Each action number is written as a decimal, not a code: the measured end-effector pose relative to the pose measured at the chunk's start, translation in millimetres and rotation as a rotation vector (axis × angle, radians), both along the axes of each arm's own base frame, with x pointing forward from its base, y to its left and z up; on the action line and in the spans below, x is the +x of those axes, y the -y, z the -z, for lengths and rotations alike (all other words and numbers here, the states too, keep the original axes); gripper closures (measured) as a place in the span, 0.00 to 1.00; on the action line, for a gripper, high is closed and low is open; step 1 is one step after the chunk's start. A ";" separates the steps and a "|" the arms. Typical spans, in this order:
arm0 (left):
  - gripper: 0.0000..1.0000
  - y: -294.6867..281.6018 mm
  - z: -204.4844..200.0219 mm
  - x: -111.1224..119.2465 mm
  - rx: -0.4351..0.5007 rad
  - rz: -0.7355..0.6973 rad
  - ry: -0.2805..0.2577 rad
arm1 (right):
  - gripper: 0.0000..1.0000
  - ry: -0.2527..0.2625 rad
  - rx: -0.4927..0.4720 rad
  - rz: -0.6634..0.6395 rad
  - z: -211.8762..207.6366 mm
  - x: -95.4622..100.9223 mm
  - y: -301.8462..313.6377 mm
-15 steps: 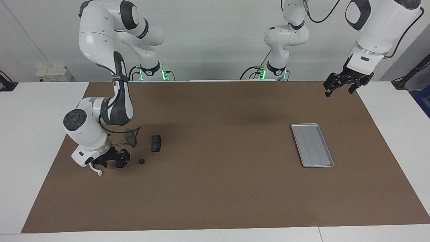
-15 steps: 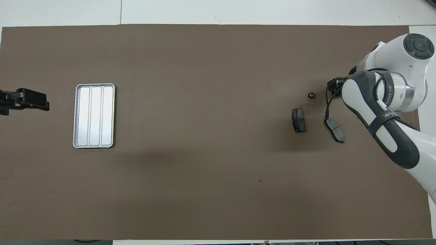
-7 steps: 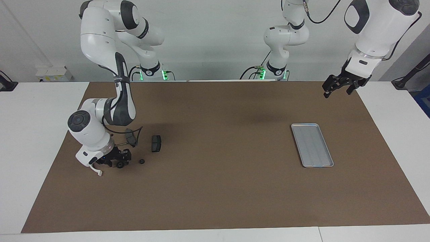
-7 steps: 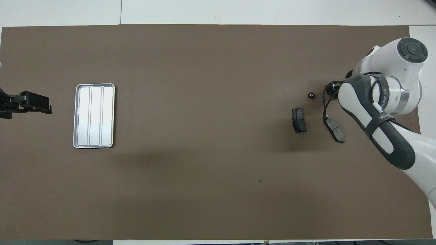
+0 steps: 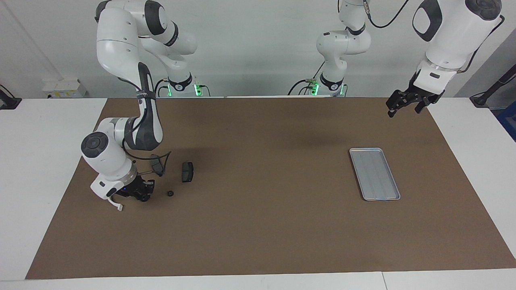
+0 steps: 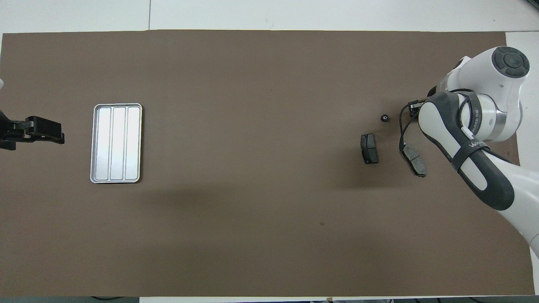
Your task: Pick bearing gear from pile to tray
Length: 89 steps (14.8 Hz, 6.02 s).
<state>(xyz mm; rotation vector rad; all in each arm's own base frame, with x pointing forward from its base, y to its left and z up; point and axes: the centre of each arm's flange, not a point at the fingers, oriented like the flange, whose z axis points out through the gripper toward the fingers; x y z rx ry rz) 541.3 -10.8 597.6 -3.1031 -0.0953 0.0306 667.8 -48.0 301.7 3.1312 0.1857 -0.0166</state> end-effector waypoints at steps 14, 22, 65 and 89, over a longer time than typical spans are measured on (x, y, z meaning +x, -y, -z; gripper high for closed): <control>0.00 0.8 12.7 -3.2 0.000 -0.008 0.016 | 0.66 0.026 -0.001 0.191 -218.2 -67.6 -347.4; 0.00 6.2 34.3 -9.7 0.002 -0.072 0.015 | 0.66 0.062 0.008 0.172 -114.0 -72.1 -446.9; 0.00 374.8 260.5 19.9 -0.038 -0.325 0.078 | 0.20 0.023 0.017 -0.055 -13.8 -14.5 -89.8; 0.65 412.9 302.2 12.6 -0.031 -0.358 0.070 | 0.85 0.036 0.017 -0.001 -144.3 -26.8 -101.7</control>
